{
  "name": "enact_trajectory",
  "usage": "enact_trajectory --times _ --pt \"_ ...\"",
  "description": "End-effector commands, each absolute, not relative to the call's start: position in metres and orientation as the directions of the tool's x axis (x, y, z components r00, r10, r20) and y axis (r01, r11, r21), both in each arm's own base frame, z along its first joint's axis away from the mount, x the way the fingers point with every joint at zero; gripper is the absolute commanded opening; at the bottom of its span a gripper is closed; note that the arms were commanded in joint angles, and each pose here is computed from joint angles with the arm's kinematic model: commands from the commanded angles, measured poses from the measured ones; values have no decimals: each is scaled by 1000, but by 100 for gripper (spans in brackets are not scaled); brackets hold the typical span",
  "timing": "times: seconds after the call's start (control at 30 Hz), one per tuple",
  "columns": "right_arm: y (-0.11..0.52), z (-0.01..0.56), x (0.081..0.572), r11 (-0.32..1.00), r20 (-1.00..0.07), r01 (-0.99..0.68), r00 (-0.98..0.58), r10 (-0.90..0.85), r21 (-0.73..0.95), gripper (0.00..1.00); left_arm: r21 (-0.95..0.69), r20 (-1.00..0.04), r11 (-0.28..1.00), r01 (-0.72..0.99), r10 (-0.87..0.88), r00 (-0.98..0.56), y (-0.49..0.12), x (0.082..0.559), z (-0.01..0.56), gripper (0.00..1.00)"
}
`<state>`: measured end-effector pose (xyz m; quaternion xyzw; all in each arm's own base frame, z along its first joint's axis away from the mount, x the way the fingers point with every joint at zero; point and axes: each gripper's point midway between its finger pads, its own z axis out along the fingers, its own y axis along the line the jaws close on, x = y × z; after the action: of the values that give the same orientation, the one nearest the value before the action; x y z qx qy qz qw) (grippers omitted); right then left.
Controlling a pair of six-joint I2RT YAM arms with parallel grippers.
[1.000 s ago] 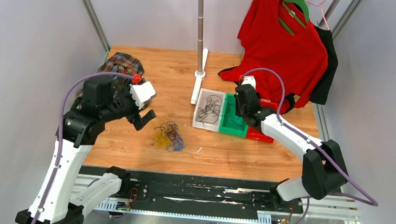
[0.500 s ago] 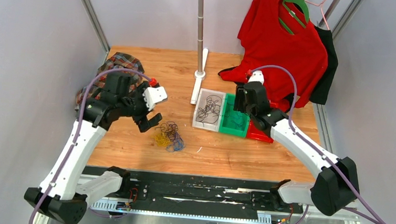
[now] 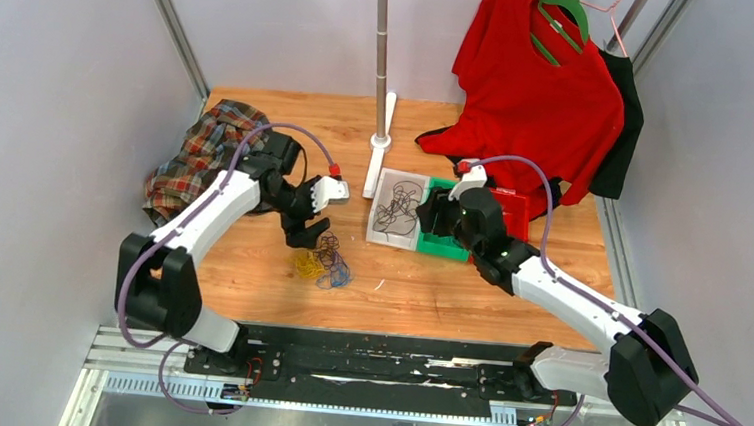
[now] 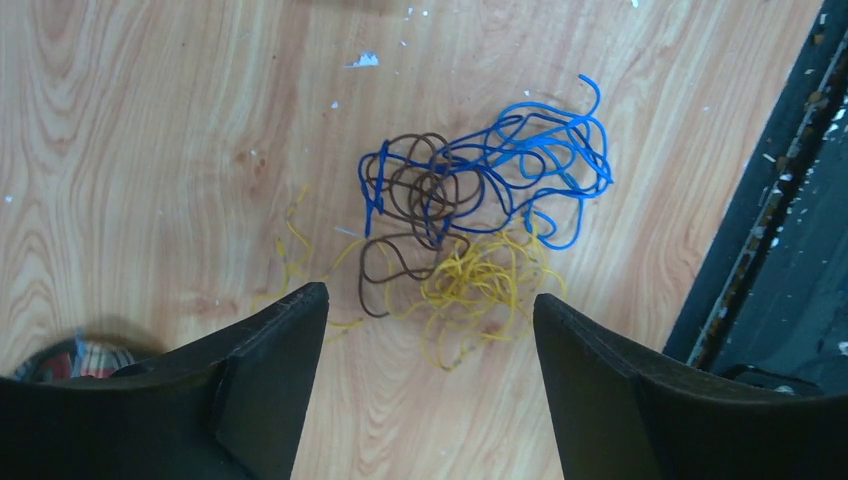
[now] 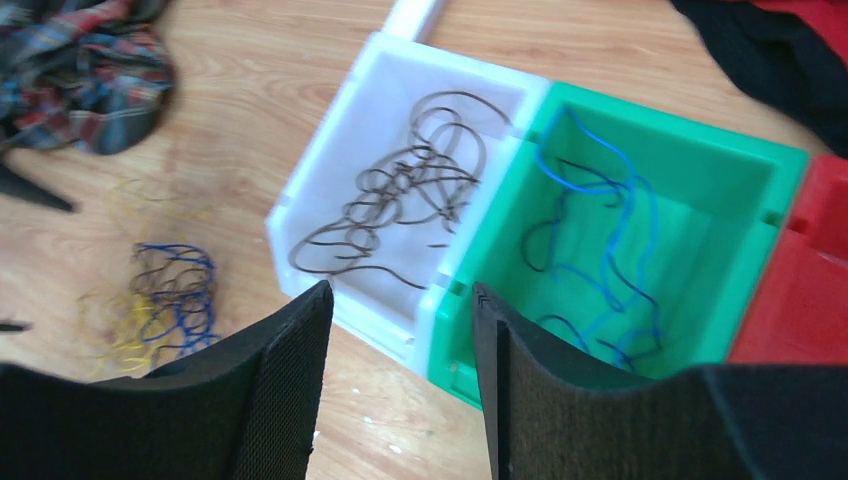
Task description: Untangle the cables
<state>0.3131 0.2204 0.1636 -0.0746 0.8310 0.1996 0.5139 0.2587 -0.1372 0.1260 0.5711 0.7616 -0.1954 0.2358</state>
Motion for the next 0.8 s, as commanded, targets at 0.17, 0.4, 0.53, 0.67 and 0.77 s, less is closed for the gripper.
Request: enact_trajectory --times 0.17,0.4,0.53,0.67,0.77 --pt "266 216 303 833 -942 -498 -325 78 241 53 44 -480 194 980 865 -149 -118 301 99 76" --pt "278 228 296 804 -954 -551 -290 69 225 49 87 -421 186 979 897 -133 -80 321 88 77" --pt "285 230 293 793 -958 -571 -282 56 214 47 41 -423 235 971 885 -196 -79 333 78 76" --pt "290 230 289 784 -959 -584 -280 51 212 45 30 -398 273 962 886 -239 -76 342 56 72" --pt "291 228 289 783 -959 -586 -280 46 209 43 52 -375 316 947 885 -275 -70 349 44 68"
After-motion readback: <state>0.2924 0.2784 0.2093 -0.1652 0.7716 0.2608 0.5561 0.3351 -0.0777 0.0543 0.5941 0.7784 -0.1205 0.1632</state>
